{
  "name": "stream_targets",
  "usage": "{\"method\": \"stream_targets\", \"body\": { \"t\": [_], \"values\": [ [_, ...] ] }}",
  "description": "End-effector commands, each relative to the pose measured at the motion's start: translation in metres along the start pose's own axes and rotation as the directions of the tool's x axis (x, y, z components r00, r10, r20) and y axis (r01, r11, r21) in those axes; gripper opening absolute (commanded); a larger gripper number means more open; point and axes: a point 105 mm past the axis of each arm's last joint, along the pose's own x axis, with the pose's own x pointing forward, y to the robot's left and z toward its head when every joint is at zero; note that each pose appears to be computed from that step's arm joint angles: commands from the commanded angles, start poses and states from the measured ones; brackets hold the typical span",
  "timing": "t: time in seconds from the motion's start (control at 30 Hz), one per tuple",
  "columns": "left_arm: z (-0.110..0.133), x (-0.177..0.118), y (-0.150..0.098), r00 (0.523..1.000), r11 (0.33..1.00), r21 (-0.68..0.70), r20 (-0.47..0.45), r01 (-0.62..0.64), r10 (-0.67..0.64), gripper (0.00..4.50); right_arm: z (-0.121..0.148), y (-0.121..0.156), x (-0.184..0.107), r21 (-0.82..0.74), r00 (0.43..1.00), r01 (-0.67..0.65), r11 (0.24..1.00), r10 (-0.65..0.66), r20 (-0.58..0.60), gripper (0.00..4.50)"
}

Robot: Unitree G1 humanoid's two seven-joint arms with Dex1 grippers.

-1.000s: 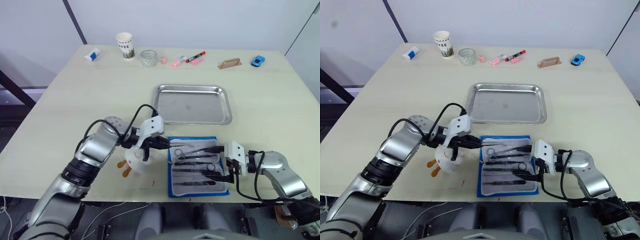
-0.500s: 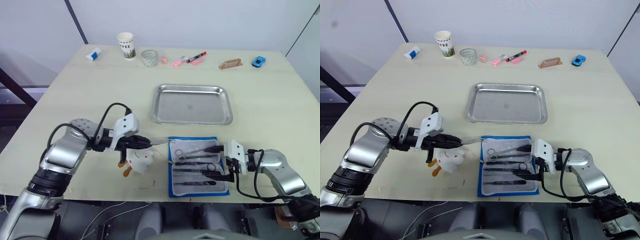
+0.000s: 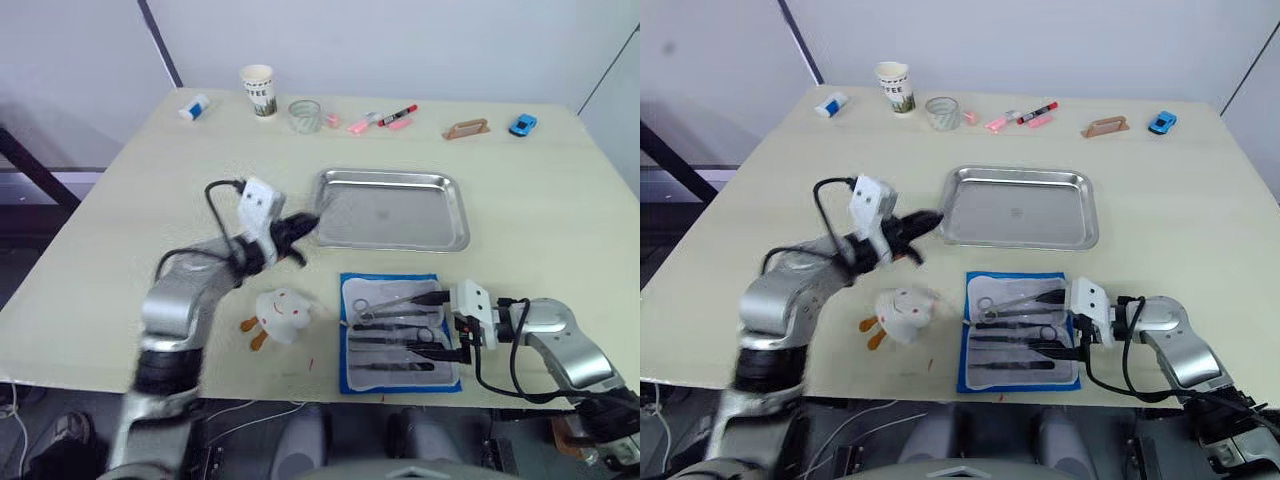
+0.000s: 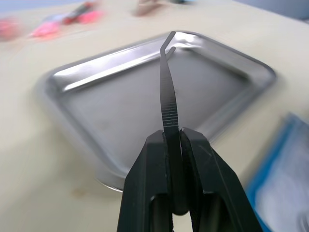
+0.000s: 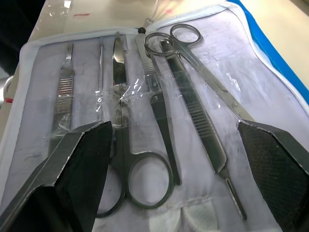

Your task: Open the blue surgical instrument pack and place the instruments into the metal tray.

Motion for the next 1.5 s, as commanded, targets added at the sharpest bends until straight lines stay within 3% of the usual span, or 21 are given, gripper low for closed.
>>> {"method": "stream_targets", "body": {
  "t": [0.03,0.23,0.6,1.5],
  "values": [
    [0.009,0.010,0.009,0.987,0.987,-0.025,0.019,-0.160,0.160,0.04,-0.030,0.007,-0.001,0.076,0.994,-0.005,0.997,0.013,-0.108,4.50],
    [0.009,0.034,0.007,0.959,0.958,-0.040,-0.025,-0.284,0.284,0.04,-0.029,0.006,-0.003,0.071,0.993,-0.007,0.997,0.015,-0.115,4.50],
    [-0.013,0.065,-0.001,0.931,0.934,-0.081,-0.147,-0.347,0.333,0.04,-0.028,0.006,-0.005,0.073,0.993,0.001,0.997,0.007,-0.116,4.50],
    [-0.032,0.073,0.005,0.896,0.913,-0.044,-0.219,-0.406,0.388,0.04,-0.029,0.007,-0.004,0.078,0.994,0.006,0.997,0.003,-0.114,4.50]
  ]
}}
